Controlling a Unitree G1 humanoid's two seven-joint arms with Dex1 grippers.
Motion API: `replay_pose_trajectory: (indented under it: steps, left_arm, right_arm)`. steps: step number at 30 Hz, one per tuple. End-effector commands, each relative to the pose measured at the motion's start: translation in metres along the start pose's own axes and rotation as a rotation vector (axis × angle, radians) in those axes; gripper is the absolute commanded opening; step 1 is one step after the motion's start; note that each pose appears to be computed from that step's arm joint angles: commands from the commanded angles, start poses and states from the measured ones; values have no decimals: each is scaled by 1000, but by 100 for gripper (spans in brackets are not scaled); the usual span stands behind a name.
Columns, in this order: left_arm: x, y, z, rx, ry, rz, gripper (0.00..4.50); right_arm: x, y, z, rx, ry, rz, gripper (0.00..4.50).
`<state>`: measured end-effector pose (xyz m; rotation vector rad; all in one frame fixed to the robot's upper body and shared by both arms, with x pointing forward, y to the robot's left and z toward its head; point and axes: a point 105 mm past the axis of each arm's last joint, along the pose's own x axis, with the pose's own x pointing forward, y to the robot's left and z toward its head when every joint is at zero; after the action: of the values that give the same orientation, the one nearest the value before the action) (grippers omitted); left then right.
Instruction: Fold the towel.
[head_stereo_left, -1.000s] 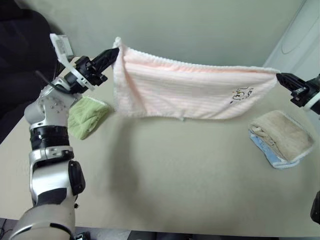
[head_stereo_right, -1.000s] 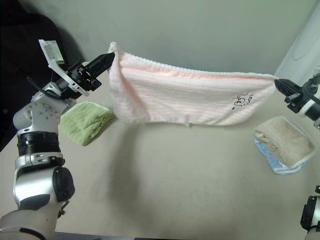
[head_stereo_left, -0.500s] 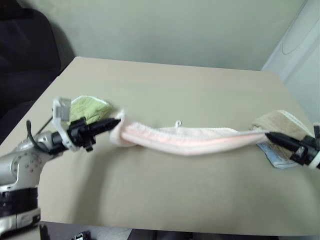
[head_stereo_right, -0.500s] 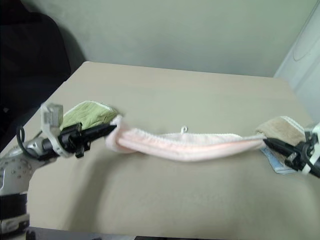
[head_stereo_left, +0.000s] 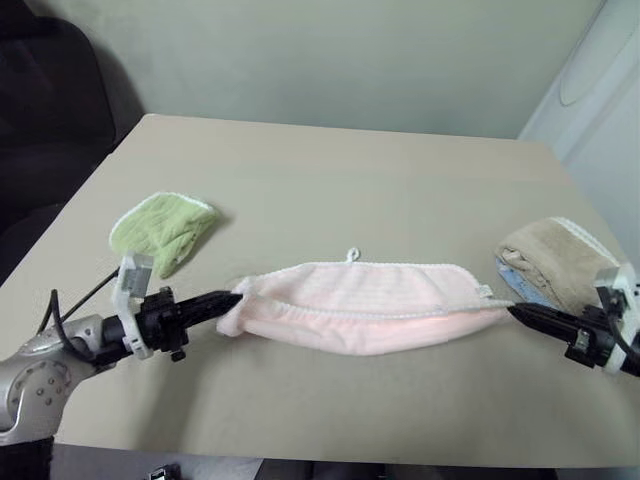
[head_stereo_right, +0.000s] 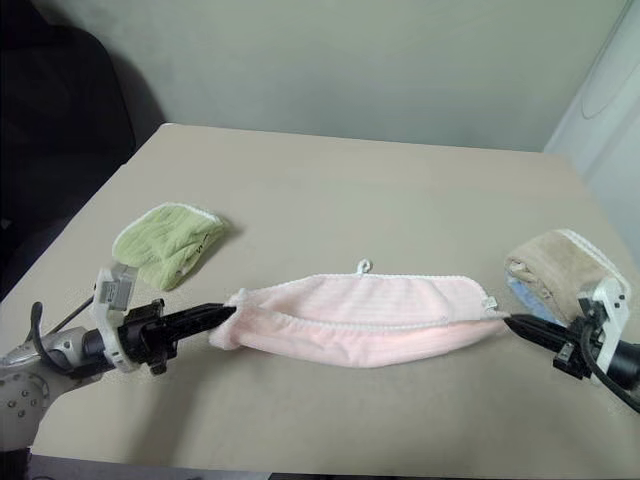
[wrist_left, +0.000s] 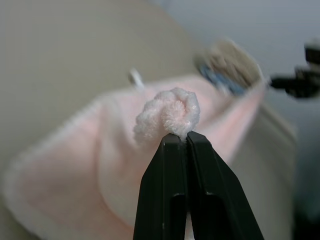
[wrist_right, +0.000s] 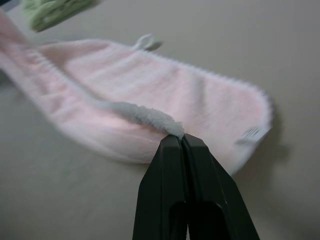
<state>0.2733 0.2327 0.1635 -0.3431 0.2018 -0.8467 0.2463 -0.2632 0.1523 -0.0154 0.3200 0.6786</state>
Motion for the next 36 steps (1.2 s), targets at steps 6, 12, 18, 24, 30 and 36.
replay_pose_trajectory:
  steps: [6,12,18,24,30,36]
  left_arm:
    - [11,36,19,-19,-119,142,0]
    - [18,48,3,-22,-87,187,0]
    - [19,61,-12,-10,-45,258,0]
    - [18,64,-24,3,-4,271,0]
    - [17,64,-28,1,18,264,0]
    - [14,63,-27,-22,11,248,111]
  right_arm:
    - [33,-48,9,-110,17,-151,4]
    - [58,-68,10,-147,34,-187,4]
    - [75,-74,4,-186,80,-179,4]
    - [82,-79,-1,-210,113,-174,4]
    - [87,-80,-3,-219,118,-171,4]
    - [90,-79,-4,-207,113,-157,98]
